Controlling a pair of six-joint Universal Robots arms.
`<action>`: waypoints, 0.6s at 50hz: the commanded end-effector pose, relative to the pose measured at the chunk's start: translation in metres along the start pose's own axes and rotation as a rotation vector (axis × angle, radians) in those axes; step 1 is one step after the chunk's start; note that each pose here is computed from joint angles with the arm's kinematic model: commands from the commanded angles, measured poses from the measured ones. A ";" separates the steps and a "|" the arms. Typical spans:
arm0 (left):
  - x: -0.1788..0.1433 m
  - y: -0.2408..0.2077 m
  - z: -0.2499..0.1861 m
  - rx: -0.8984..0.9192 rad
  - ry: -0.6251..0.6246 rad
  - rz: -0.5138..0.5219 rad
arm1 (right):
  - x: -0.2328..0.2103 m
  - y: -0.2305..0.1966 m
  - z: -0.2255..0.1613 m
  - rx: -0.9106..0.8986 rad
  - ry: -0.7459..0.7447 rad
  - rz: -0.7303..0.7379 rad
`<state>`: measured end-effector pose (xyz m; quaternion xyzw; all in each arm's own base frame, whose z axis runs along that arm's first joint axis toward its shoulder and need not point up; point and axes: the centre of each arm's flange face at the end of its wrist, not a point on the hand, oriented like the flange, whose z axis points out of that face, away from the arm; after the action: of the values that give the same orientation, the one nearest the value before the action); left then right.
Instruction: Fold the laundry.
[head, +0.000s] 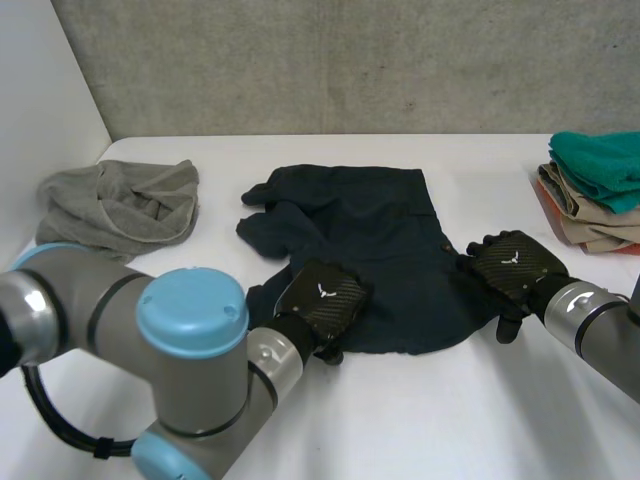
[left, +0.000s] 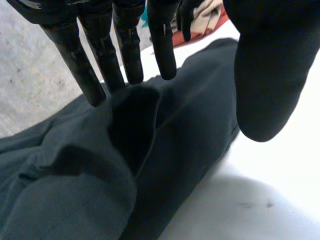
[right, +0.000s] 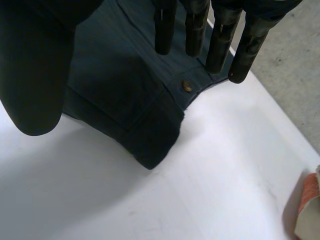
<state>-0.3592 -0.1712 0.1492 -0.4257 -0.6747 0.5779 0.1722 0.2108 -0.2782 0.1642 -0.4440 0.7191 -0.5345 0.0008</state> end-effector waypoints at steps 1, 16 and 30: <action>-0.042 0.003 0.035 0.003 -0.187 -0.011 | 0.000 0.010 0.015 0.066 0.052 -0.037; -0.174 0.027 0.068 -0.008 -0.607 0.179 | -0.012 0.012 0.015 0.113 -0.020 -0.022; -0.147 -0.006 0.040 0.068 -0.573 0.185 | -0.017 0.027 0.034 0.132 0.004 -0.048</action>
<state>-0.3034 -0.3397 0.1565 -0.2969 -0.6428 0.7013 -0.0828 0.2197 -0.2867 0.1301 -0.4598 0.6749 -0.5767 0.0213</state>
